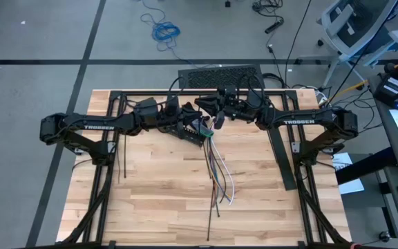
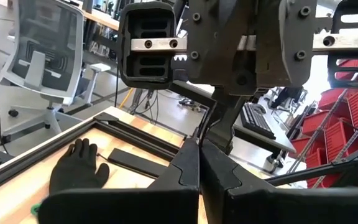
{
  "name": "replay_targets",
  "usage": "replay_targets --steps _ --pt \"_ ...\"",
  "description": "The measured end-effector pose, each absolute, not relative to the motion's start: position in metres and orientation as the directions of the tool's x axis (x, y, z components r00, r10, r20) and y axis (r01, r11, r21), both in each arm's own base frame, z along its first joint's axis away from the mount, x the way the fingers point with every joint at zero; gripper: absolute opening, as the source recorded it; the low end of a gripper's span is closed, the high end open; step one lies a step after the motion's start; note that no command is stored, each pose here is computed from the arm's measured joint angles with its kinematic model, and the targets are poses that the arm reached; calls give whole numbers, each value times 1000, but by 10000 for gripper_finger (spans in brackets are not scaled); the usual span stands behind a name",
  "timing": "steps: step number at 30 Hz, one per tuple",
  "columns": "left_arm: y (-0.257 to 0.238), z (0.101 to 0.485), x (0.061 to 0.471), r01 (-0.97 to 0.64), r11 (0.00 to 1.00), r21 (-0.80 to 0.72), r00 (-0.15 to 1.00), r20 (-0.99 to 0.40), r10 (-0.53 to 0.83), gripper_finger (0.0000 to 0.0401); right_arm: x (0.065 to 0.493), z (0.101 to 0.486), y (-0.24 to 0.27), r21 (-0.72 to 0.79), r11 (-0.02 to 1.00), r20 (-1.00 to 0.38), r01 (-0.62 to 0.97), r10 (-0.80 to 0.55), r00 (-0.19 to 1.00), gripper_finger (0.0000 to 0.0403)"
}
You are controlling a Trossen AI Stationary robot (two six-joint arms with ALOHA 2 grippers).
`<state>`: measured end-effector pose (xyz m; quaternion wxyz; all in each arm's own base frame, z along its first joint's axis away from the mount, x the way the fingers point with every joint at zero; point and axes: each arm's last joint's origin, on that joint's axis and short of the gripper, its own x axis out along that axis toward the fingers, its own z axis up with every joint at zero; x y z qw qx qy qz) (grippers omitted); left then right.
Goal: Ziptie cables
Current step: Insert the black zip tie into the lock head
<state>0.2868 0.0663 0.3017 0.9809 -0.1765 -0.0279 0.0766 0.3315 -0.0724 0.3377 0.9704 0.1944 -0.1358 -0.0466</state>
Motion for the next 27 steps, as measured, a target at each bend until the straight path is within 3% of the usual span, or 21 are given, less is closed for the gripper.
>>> replay_targets --steps 11,27 --pt "65 300 287 -117 909 -401 991 7 131 1 332 337 -72 385 922 243 38 -141 960 115" --pt "60 304 283 -57 881 -471 997 10 71 0 332 338 -72 382 924 245 32 -134 960 99"
